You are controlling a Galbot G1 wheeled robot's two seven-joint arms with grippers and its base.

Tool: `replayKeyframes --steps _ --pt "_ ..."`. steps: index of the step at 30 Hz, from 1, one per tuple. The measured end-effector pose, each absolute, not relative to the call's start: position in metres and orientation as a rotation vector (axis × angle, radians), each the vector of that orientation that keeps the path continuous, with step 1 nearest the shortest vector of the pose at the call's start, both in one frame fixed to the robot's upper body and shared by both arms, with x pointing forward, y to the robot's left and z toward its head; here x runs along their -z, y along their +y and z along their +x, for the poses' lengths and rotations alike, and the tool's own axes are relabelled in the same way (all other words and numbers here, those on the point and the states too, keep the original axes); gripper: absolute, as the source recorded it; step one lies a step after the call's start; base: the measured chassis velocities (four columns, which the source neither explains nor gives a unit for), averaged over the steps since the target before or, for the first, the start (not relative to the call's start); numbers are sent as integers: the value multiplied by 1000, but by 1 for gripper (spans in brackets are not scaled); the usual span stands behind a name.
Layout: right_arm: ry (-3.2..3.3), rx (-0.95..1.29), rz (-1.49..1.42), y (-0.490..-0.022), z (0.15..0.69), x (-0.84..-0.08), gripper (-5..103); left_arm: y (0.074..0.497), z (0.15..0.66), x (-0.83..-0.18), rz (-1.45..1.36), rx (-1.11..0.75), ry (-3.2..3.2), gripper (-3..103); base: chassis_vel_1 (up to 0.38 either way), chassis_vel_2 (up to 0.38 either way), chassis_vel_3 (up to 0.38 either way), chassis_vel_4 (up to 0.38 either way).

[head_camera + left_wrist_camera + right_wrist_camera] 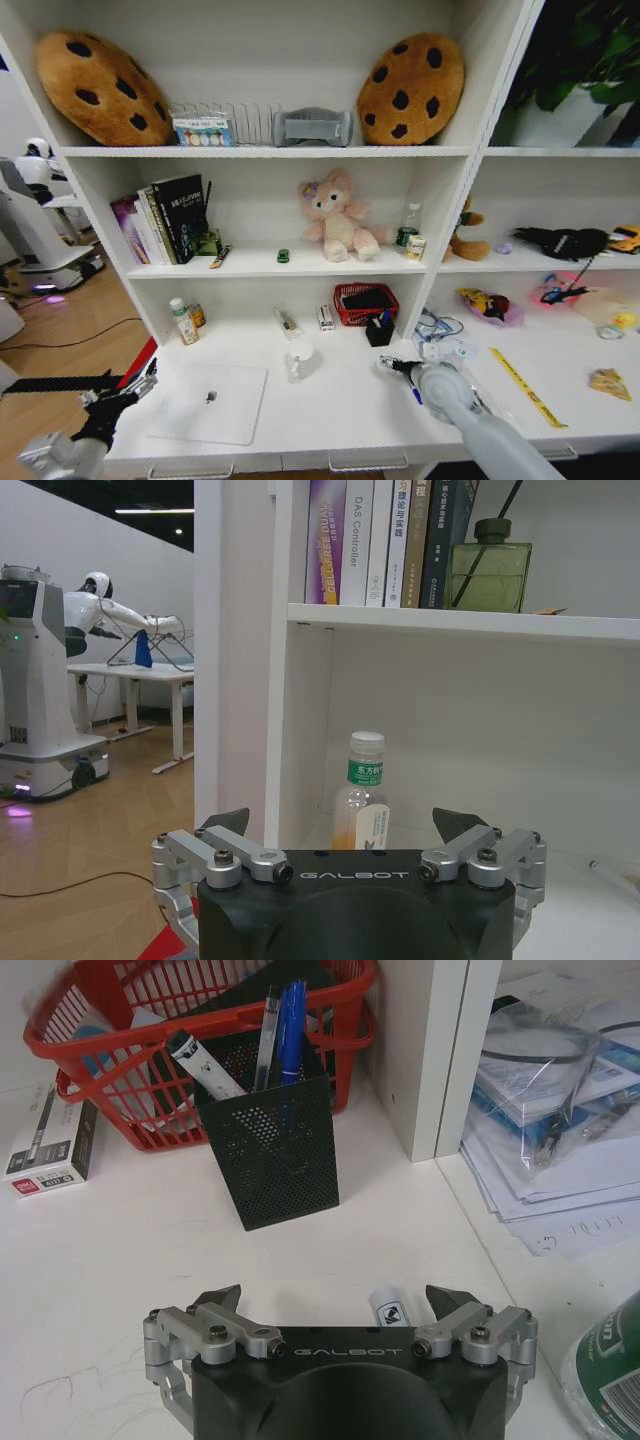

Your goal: Organize the objects on the table.

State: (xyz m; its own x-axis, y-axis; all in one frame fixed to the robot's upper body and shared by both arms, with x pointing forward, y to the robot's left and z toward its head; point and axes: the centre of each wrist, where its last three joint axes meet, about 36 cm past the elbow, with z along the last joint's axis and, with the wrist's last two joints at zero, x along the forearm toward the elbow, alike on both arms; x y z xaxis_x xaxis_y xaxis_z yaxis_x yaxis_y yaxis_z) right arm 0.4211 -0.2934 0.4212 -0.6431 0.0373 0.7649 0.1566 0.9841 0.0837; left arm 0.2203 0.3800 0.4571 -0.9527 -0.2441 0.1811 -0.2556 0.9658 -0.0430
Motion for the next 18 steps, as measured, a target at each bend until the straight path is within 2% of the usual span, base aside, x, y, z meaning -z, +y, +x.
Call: replayKeyframes --steps 8,10,12,15,16,18 --pt "-2227 148 -120 -294 423 -417 101 380 220 -457 377 -98 -2941 100 0 0 0 0" --pt "-2220 121 -128 -295 422 -413 94 380 220 -457 377 -98 -2941 100 0 0 0 0" --pt "-2219 109 -133 -297 422 -412 94 380 220 -457 377 -98 -2941 100 0 0 0 0" --pt "-2216 87 -141 -302 423 -411 78 380 220 -457 377 -98 -2941 100 0 0 0 0" --pt "-2216 87 -141 -302 423 -411 78 380 220 -457 377 -98 -2941 100 0 0 0 0" --pt "-2212 81 -143 -304 424 -412 67 380 220 -457 377 -98 -2941 100 0 0 0 0"
